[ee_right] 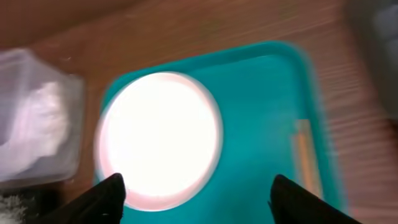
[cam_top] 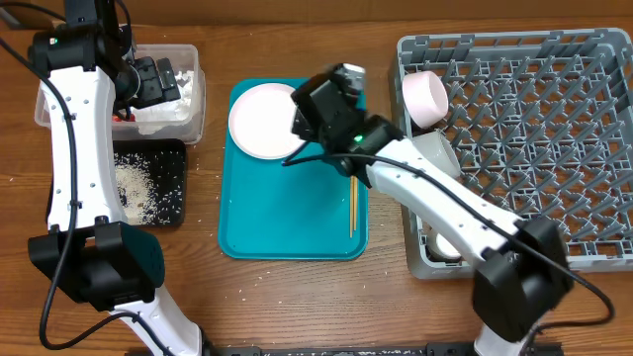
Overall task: Sort waste into correct bins and load items into the dishwasher
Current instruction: 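Move right gripper to the white plate and grip its edge, then lift the white plate and stand it upright in the dish rack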
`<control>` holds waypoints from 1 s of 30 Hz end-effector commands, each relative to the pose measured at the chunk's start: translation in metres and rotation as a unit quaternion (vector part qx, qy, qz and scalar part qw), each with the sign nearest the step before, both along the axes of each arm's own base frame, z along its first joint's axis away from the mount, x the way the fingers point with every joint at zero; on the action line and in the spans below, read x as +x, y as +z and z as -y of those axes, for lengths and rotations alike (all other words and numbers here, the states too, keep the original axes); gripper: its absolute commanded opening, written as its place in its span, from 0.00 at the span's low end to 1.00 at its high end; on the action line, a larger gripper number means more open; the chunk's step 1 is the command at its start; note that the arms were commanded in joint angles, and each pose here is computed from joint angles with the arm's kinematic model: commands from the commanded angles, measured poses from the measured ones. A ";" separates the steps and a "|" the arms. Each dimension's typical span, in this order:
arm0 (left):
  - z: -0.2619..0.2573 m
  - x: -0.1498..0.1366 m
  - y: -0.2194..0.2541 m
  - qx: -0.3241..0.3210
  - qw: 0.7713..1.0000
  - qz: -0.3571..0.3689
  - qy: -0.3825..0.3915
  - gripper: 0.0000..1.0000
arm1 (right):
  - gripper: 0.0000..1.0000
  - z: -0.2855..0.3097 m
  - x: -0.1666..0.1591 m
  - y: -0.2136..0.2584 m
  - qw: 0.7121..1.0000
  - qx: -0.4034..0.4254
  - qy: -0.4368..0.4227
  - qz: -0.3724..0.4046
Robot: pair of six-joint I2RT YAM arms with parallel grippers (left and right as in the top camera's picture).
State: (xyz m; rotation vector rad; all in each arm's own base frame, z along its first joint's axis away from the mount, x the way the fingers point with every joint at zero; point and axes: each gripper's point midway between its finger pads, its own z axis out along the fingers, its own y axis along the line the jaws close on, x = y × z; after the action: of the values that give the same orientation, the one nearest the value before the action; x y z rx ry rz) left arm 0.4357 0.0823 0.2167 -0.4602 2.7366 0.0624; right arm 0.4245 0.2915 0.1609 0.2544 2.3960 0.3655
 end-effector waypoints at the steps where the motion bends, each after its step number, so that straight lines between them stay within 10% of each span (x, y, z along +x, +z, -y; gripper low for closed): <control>1: -0.001 0.000 0.015 0.008 1.000 0.018 0.001 1.00 | 0.71 -0.029 -0.014 -0.060 0.995 0.031 0.051 -0.079; 25: -0.002 0.000 0.015 0.008 1.000 0.018 0.001 1.00 | 0.49 -0.019 -0.029 -0.170 0.981 -0.018 0.015 -0.192; 30: -0.002 0.000 0.015 0.008 1.000 0.018 0.001 1.00 | 0.31 0.006 -0.057 -0.160 0.960 -0.079 0.002 -0.267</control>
State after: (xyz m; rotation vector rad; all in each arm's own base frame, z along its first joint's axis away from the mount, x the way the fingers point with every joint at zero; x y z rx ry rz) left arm 0.4357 0.0823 0.2167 -0.4597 2.7367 0.0625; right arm 0.3731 0.2912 0.0102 0.2854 2.8826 0.1736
